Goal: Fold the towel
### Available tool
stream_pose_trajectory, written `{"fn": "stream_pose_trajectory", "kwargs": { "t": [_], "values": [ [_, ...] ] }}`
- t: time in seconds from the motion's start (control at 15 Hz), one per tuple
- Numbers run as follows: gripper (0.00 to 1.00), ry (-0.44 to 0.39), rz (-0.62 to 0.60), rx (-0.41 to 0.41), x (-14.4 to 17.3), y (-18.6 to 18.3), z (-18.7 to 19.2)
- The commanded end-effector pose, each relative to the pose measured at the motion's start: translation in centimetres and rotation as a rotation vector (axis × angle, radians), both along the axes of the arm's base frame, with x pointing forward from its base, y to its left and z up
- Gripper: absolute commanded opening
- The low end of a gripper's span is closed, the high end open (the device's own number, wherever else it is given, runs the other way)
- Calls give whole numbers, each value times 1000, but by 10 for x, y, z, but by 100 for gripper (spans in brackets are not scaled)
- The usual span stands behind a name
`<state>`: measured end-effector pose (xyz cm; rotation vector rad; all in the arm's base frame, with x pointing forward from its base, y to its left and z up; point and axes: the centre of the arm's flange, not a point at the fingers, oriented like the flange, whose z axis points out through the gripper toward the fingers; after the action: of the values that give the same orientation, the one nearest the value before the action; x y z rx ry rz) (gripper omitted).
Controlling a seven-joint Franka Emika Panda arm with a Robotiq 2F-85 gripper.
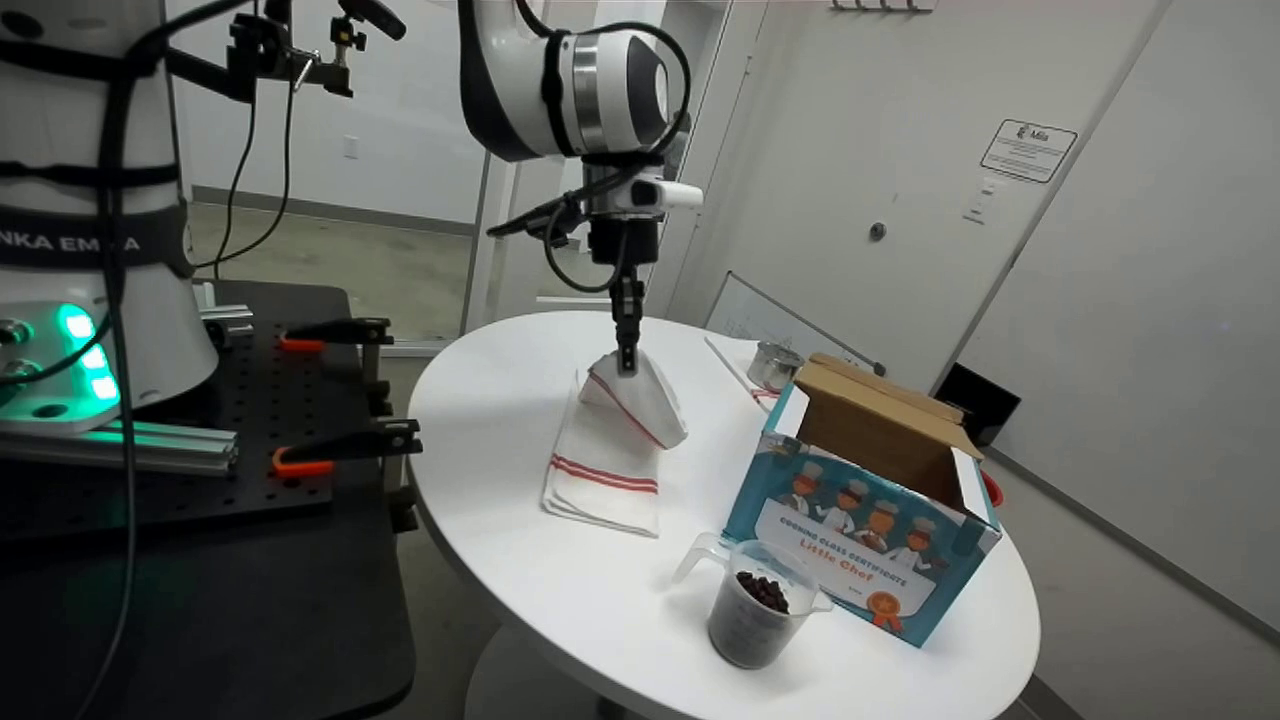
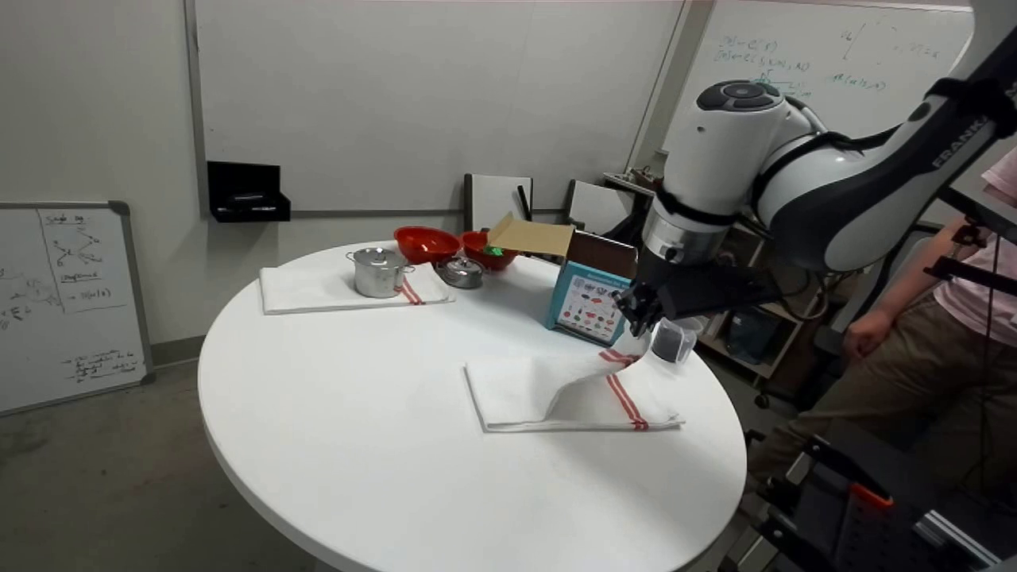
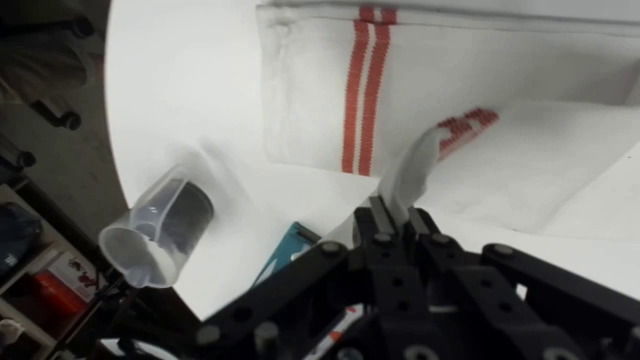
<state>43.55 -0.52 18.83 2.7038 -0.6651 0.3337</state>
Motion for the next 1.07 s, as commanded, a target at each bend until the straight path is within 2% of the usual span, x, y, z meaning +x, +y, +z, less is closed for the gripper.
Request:
{"fn": "stream_pose_trajectory", "kwargs": {
  "t": [0.0, 0.27, 0.47, 0.67, 0.87, 1.0],
  "values": [
    [2, 22, -30, -79, -17, -7, 51],
    [2, 114, 37, -112, 22, -8, 57],
    [2, 172, 162, -81, 61, 0, 41],
    [2, 201, 244, -44, 87, 4, 16],
    [2, 253, 255, 8, 91, -8, -21],
    [2, 276, 214, 66, 77, -19, -50]
  ]
}}
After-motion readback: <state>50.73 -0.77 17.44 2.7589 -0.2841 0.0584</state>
